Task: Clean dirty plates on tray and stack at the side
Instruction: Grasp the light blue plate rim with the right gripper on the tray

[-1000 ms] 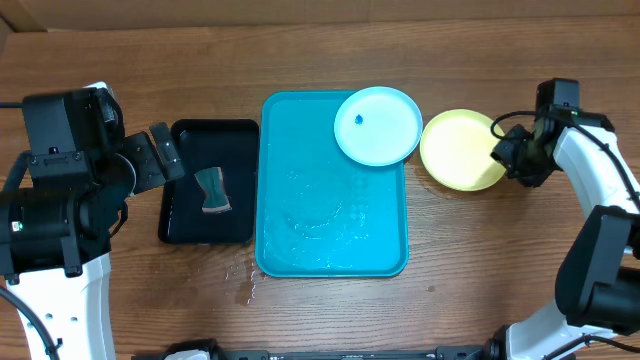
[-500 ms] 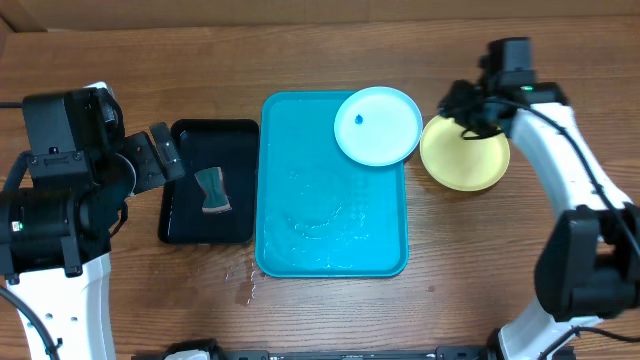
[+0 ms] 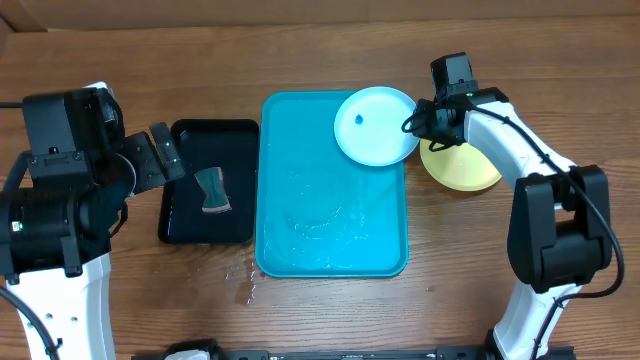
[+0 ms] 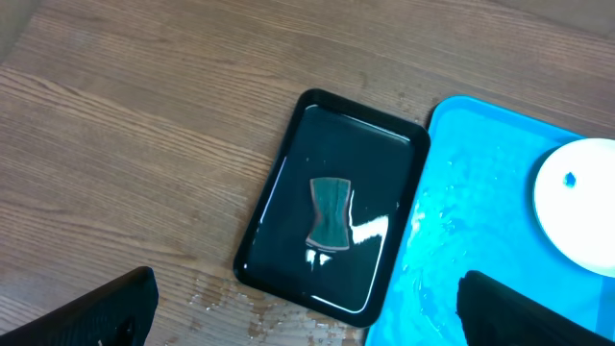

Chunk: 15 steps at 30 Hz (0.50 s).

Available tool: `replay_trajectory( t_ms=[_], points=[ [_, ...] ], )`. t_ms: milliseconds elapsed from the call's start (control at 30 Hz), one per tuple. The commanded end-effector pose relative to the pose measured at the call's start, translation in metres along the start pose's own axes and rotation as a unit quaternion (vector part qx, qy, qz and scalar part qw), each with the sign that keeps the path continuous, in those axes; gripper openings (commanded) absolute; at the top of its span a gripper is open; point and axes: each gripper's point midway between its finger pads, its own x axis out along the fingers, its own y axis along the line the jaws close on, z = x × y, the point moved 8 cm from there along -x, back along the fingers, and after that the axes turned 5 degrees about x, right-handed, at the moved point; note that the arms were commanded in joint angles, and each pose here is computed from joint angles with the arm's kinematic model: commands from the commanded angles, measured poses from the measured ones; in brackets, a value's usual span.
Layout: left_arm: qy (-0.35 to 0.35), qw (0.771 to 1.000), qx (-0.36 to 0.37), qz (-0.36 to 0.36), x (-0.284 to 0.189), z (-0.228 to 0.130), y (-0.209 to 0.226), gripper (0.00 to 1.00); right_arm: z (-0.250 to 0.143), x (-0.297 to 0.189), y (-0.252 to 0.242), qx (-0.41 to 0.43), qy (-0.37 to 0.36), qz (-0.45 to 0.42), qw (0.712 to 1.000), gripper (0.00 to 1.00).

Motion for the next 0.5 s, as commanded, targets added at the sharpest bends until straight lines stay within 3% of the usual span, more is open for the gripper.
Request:
replay_trajectory(
  t_ms=[0,233,300,333,467],
  points=[
    [-0.001,1.000,-0.002,-0.007,0.000,0.001,-0.002,1.00,0.004,-0.003,0.005,0.001,0.001,0.023,1.000,0.26],
    [-0.001,1.000,-0.002,-0.007,0.000,0.001,-0.002,1.00,-0.006,0.005,0.004,-0.002,0.015,0.021,1.000,0.20],
    [-0.001,1.000,-0.002,-0.007,0.000,0.001,-0.002,1.00,-0.007,0.007,0.003,-0.002,0.014,0.021,1.000,0.13],
    [-0.001,1.000,-0.002,-0.007,0.000,0.001,-0.002,1.00,-0.007,0.007,0.003,-0.002,0.014,0.022,1.000,0.04],
    [-0.001,1.000,-0.002,-0.007,0.000,0.001,-0.002,1.00,-0.008,0.002,0.011,-0.003,0.029,0.051,0.998,0.04]
  ],
)
